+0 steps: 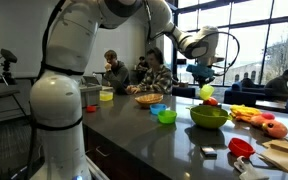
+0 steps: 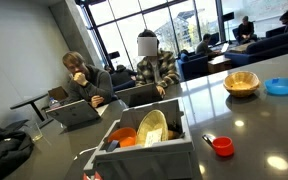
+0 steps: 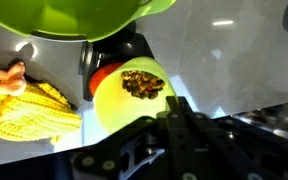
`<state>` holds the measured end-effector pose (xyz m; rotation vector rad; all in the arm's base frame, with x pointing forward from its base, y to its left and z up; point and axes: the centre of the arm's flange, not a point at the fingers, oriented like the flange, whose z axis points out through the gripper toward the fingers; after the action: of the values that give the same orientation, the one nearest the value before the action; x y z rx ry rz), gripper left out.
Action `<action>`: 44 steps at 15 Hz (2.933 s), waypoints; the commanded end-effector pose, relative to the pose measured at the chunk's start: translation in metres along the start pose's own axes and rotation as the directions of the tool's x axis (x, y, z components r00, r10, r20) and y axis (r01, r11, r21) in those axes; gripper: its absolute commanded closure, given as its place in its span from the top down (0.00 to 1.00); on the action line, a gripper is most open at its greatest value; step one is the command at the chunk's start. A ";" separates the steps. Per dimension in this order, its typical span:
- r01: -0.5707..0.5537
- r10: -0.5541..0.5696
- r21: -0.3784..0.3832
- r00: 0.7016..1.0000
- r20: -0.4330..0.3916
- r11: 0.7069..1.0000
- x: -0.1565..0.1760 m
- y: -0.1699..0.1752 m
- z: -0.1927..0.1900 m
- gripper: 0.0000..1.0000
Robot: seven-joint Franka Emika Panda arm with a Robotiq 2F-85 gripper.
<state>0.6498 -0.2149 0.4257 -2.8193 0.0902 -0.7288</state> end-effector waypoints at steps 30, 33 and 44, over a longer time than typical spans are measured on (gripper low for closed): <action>-0.080 0.081 0.013 0.981 -0.176 0.997 -0.058 -0.022 -0.020 0.01; -0.092 0.098 0.039 0.976 -0.195 0.995 -0.059 -0.022 -0.020 0.01; -0.140 0.160 0.090 0.948 -0.274 0.986 -0.083 -0.015 -0.038 0.01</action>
<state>0.5839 -0.1951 0.4182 -2.6033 0.3060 -1.0302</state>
